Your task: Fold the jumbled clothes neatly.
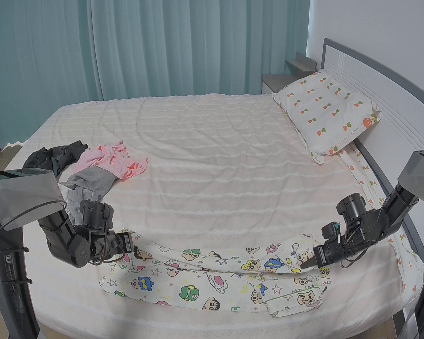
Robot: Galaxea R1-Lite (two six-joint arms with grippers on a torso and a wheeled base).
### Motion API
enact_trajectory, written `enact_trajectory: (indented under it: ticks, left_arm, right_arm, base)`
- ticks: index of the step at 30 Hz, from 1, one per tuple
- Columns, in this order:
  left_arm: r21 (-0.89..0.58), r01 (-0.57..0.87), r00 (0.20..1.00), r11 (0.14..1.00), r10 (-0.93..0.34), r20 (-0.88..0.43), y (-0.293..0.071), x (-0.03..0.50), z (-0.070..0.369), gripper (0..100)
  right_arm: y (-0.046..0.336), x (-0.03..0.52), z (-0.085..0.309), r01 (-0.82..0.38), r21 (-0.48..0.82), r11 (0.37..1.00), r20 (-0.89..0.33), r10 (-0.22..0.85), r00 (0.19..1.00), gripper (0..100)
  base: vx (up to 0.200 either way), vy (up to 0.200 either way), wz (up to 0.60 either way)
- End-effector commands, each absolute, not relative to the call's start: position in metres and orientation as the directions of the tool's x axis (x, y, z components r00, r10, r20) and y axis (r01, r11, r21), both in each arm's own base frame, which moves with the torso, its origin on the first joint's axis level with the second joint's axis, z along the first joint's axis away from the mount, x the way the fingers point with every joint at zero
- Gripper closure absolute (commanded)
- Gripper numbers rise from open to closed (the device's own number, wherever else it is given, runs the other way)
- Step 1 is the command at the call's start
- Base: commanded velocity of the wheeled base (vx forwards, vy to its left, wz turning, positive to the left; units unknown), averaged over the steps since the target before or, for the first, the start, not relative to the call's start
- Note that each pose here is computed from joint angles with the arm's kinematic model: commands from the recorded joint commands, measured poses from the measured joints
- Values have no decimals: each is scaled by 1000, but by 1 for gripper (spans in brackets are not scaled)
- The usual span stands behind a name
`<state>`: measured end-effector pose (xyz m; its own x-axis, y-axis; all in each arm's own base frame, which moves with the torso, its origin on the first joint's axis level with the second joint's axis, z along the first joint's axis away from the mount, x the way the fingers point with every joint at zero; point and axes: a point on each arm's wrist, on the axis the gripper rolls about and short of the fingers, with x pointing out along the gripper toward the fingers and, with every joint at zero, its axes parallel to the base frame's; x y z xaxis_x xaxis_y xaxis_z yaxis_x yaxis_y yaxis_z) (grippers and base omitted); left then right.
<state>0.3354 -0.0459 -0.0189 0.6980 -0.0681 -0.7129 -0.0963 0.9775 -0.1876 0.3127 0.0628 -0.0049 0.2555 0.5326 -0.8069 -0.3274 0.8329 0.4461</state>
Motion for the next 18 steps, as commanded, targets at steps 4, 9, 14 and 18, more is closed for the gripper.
enact_trajectory:
  ticks: [4,9,14,18]
  left_arm:
    - [-190,-103,692,976,-67,-719,-46,335,-21,0]
    - [-212,-125,699,969,-65,-712,-45,335,-18,0]
    - [-275,-172,744,946,-59,-666,-39,333,-2,0]
    - [-346,-211,782,914,-54,-621,-29,331,18,0]
  right_arm:
    - [61,314,-15,-309,422,853,-828,501,253,0]
    - [57,312,-15,-294,419,859,-831,494,257,0]
    - [41,310,-6,-250,420,872,-824,482,297,0]
    - [27,307,8,-198,432,880,-809,476,345,0]
  base:
    - [0,0,0]
    - [0,0,0]
    - [0,0,0]
    - [0,0,0]
